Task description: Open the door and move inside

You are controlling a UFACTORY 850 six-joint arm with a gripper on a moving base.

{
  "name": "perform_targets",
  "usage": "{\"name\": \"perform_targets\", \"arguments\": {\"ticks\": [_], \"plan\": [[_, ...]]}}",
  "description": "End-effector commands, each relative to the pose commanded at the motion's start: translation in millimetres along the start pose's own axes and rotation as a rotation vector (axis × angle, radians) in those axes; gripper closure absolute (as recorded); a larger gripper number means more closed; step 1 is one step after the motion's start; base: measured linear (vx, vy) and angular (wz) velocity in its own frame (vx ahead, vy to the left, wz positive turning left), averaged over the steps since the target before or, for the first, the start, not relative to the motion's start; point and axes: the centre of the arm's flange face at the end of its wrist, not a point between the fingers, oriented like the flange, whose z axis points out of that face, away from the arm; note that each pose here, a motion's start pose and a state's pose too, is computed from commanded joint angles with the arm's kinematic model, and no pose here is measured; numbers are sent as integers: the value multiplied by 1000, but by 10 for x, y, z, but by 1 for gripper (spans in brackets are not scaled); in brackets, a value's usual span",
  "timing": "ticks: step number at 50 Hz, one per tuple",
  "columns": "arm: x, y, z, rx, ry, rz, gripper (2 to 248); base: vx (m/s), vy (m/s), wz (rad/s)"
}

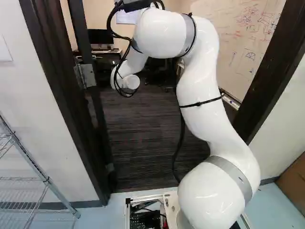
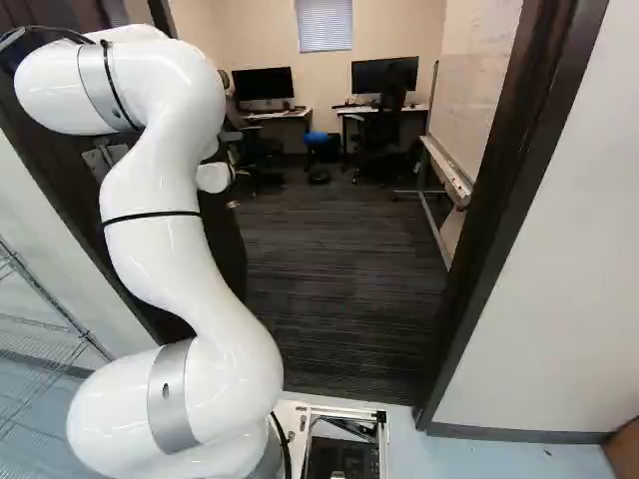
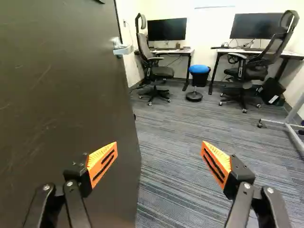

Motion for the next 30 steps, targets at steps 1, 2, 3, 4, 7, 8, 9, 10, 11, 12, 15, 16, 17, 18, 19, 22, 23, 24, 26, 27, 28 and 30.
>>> {"name": "perform_targets", "arguments": {"ticks": [1,2,3,4,7,8,9,10,11,12,15,16,17,18,19,22,23,24,26,27,28,30], "plan": [[0,15,-7,-2,0,1,3,0,0,0],[0,32,-14,-4,-1,1,3,0,0,0],[1,46,-21,-6,-1,2,3,0,0,0],[1,61,-27,-9,-2,2,3,0,0,0],[2,107,-48,-15,-3,4,3,0,0,0],[2,123,-55,-17,-4,4,3,0,0,0],[2,138,-62,-20,-4,5,3,0,0,0],[2,153,-68,-22,-5,5,3,0,0,0],[2,169,-75,-24,-5,6,3,0,0,0],[2,184,-82,-26,-6,6,3,0,0,0],[3,230,-102,-33,-7,8,3,0,0,0],[3,245,-109,-35,-7,9,3,0,0,0],[3,261,-116,-37,-8,9,3,0,0,0],[3,276,-122,-39,-8,10,3,0,0,0],[3,291,-129,-42,-9,10,3,0,0,0],[3,337,-149,-48,-10,12,3,0,0,0],[3,355,-157,-51,-10,13,3,0,0,0],[3,367,-163,-53,-11,13,3,0,0,0],[4,398,-176,-57,-11,14,3,0,0,0],[4,413,-183,-60,-12,15,3,0,0,0],[4,428,-189,-62,-12,16,3,0,0,0],[4,459,-202,-66,-13,17,3,0,0,0]]}}
